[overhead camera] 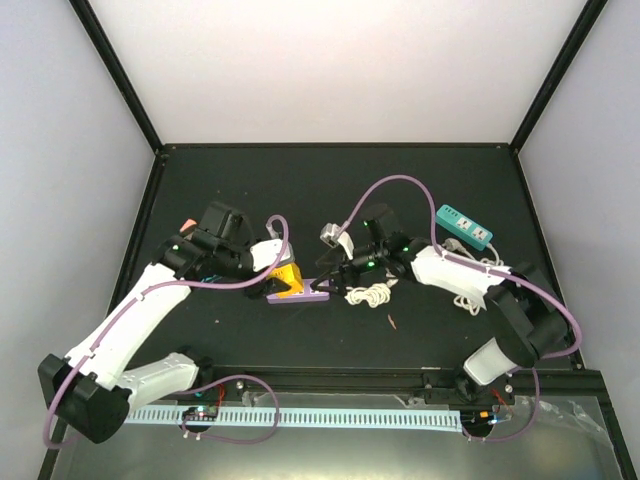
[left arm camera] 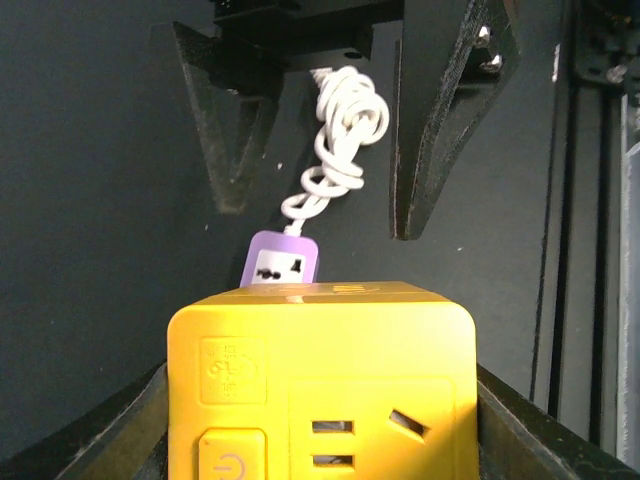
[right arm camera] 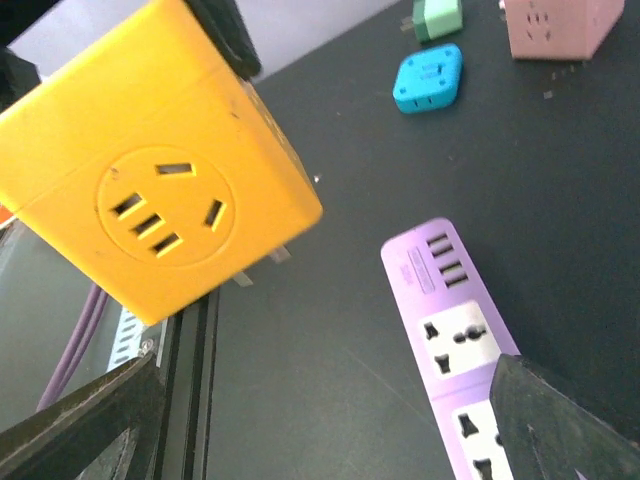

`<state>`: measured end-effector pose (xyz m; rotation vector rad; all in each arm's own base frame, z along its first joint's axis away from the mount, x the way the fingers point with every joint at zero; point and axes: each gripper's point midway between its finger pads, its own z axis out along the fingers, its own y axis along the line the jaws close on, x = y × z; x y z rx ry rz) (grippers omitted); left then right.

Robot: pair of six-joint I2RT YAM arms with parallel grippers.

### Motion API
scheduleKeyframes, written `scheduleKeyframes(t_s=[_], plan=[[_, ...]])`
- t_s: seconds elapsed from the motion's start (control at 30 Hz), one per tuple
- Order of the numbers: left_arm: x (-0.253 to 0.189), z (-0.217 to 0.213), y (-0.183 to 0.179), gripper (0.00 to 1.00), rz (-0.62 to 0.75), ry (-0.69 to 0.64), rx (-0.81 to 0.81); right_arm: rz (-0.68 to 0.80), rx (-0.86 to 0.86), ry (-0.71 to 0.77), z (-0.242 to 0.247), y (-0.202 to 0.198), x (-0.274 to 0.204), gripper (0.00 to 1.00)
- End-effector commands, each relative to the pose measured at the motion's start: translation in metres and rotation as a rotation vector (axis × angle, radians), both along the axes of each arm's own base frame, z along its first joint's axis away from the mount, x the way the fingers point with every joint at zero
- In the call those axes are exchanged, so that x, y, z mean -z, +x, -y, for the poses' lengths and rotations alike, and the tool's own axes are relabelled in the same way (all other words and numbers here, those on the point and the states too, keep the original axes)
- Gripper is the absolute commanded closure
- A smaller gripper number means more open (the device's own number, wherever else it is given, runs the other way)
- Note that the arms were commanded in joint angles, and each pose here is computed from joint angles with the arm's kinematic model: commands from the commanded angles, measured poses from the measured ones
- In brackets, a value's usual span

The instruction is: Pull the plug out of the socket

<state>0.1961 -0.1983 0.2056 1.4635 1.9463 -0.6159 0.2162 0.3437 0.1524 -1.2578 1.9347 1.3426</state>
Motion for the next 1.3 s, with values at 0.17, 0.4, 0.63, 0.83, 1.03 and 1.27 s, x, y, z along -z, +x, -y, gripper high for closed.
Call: scheduleKeyframes(t_s=[0.17,0.4,0.63,0.83,1.03,1.27], plan=[[-0.012,-0.005,-0.001,0.69,-0.059,0.037,-0.023,0.095,-0.045,-0.021,0.001,0.002,-0.01,0.08],[0.029,-0.077,-0.003,0.69,-0.1,0.439,-0.121,0.103,-0.034,-0.069,0.008,0.001,0.005,0.07],[0.06,-0.159,-0.007,0.69,-0.148,0.766,-0.188,0.104,-0.029,-0.071,0.007,0.003,0.006,0.07],[0.089,-0.215,-0.011,0.66,-0.179,1.056,-0.177,0.109,-0.023,-0.087,0.009,0.004,0.008,0.07],[0.111,-0.251,-0.009,0.64,-0.248,1.237,-0.2,0.105,-0.015,-0.092,0.011,0.005,0.009,0.07],[0.132,-0.271,0.005,0.62,-0.284,1.365,-0.216,0.098,-0.006,-0.085,0.014,0.007,0.008,0.06]])
